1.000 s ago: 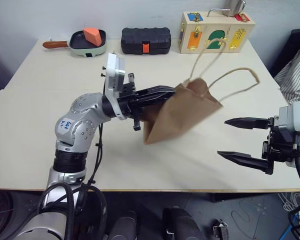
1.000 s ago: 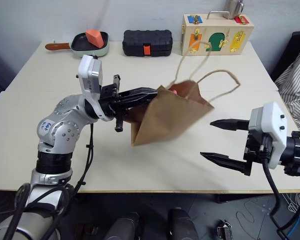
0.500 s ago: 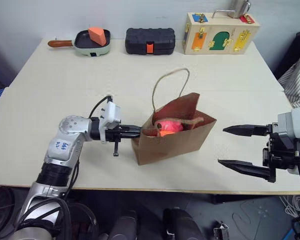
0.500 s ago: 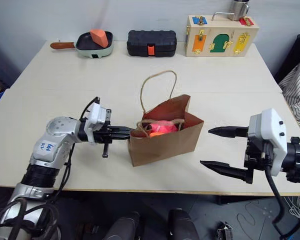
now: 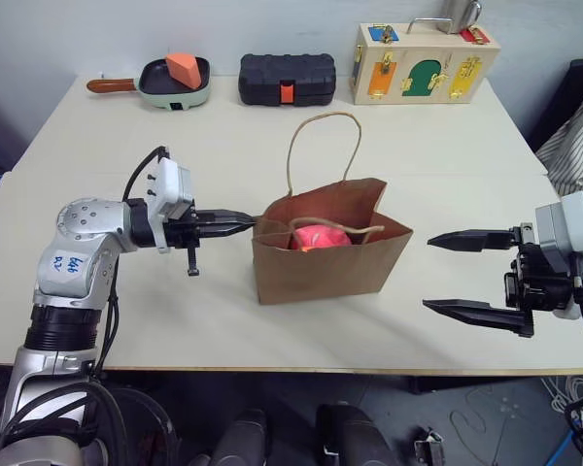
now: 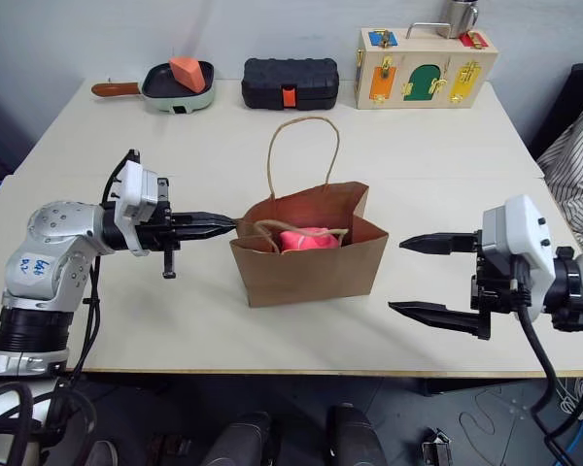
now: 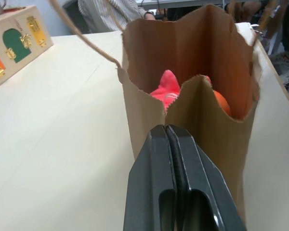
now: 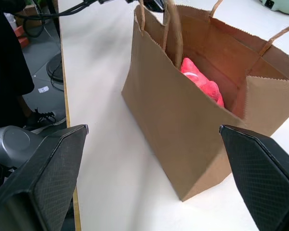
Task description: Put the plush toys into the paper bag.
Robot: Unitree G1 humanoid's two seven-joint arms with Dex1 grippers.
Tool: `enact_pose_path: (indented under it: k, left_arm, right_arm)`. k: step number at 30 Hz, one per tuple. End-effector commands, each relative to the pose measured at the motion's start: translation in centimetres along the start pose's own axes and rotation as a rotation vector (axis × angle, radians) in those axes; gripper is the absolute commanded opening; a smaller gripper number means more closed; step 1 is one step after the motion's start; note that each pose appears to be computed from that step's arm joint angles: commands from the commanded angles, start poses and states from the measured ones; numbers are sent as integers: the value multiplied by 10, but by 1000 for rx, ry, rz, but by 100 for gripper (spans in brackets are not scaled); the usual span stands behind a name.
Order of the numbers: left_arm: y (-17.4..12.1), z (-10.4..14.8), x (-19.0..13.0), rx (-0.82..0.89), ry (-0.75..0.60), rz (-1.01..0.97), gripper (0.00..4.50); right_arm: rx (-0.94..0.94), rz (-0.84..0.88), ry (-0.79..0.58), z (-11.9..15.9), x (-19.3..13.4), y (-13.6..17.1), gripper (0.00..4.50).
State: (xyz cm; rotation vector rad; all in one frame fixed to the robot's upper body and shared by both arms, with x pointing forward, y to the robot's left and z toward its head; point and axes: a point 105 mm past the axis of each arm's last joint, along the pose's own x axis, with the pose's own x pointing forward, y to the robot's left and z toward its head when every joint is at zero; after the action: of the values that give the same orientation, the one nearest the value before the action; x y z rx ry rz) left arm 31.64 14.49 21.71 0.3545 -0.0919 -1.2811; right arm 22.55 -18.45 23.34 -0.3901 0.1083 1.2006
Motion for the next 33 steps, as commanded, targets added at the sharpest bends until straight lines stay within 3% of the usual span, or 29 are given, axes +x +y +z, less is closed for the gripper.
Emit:
enact_pose_path:
  k: [1, 8, 16, 19, 27, 31, 33]
  left_arm:
    - [-3, 10, -4, 44, -11, 35, 0]
    - [33, -9, 16, 124, 30, 83, 0]
    - [48, 9, 7, 126, -7, 62, 0]
    - [33, 23, -17, 44, -3, 22, 59]
    - [-22, 58, -75, -185, 65, -17, 300]
    - [-33, 62, -97, -167, 138, 36, 414]
    - [-35, 64, -102, -181, 130, 52, 414]
  right_arm:
    - [-48, 18, -1, 6, 0, 0, 449]
    - [-54, 23, -12, 10, 2, -2, 449]
    - [-57, -12, -17, 11, 1, -5, 449]
    - [-55, -33, -16, 11, -3, -7, 450]
    - [-86, -40, -10, 14, -14, -17, 450]
    - [-71, -59, -63, 24, -21, -30, 450]
    - [-60, -64, -83, 27, -25, -35, 450]
